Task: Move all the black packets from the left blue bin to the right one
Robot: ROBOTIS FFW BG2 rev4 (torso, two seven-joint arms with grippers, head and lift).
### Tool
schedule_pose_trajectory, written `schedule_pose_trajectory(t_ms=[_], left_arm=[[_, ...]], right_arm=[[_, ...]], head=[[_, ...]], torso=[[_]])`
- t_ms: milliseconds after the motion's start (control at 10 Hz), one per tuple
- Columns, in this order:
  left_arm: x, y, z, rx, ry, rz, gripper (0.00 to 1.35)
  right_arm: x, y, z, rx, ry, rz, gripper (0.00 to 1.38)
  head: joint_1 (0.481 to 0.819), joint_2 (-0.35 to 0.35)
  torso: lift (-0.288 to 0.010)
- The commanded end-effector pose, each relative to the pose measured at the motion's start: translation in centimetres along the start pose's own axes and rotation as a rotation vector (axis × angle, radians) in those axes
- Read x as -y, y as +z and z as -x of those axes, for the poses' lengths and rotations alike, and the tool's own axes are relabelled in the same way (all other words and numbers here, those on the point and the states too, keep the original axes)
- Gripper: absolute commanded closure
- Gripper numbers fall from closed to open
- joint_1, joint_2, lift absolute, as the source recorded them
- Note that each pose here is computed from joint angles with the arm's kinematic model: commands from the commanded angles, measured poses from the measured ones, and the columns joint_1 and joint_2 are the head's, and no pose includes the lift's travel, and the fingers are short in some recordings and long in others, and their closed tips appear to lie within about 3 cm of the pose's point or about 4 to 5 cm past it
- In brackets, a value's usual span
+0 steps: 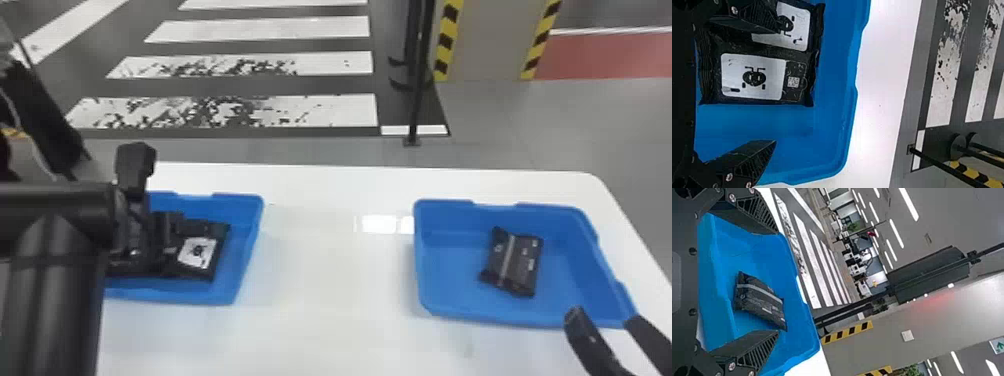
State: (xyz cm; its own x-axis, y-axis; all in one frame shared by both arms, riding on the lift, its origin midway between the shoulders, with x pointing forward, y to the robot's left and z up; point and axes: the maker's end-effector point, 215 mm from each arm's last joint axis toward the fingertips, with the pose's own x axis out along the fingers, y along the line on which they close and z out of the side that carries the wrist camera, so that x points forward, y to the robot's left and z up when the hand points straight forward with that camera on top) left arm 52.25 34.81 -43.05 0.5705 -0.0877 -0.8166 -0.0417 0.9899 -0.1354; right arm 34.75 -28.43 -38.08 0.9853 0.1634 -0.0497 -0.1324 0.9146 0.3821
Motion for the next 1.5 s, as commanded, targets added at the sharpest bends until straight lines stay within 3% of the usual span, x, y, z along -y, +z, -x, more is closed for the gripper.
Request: schedule_pose_trajectory(t_ms=[0,300,400,500,800,1100,1400], left_arm=[[-0.6,-1.0,-0.7,-0.031,0.013,0.012,0.15],[-0.8,-2.5,-2.2,-0.106,0.032,0.015,0.20],[-0.9,-2.8,-2.4,-0.115,0.032,0.020,0.36],[-1.1,-3.2,-2.3,-0.129,0.037,0.030,0.73],[-1.5,-3.4,-2.5,-0.121,0.042,0.023,1.22],[-1.5,-1.1,-2.1,-0.038,0.013,-0.025,1.21],[0.2,-0.5,2.4,0.076,-0.057,-0.041,1.21]], right_arm=[[0.2,-0.4,0.1,-0.008,-0.003,-0.010,0.13],[0.2,-0.7,-0.1,-0.013,0.001,-0.021,0.13],[0.2,-1.0,-0.1,-0.019,0.002,-0.032,0.13],[0.1,-1.3,-0.1,-0.023,0.004,-0.040,0.13],[0.1,-1.6,-0.1,-0.026,0.005,-0.058,0.13],[0.0,-1.8,0.0,-0.028,0.013,-0.081,0.13],[-0.7,-1.0,-0.2,-0.016,0.032,-0.071,0.13]], head=[[0.695,0.081],[0.695,0.089],[0.695,0.089],[0.695,0.089],[0.695,0.099],[0.695,0.104],[0.695,0.104]], torso=[[-0.146],[-0.146],[-0.146],[-0.146],[-0.146],[-0.146],[-0.146]])
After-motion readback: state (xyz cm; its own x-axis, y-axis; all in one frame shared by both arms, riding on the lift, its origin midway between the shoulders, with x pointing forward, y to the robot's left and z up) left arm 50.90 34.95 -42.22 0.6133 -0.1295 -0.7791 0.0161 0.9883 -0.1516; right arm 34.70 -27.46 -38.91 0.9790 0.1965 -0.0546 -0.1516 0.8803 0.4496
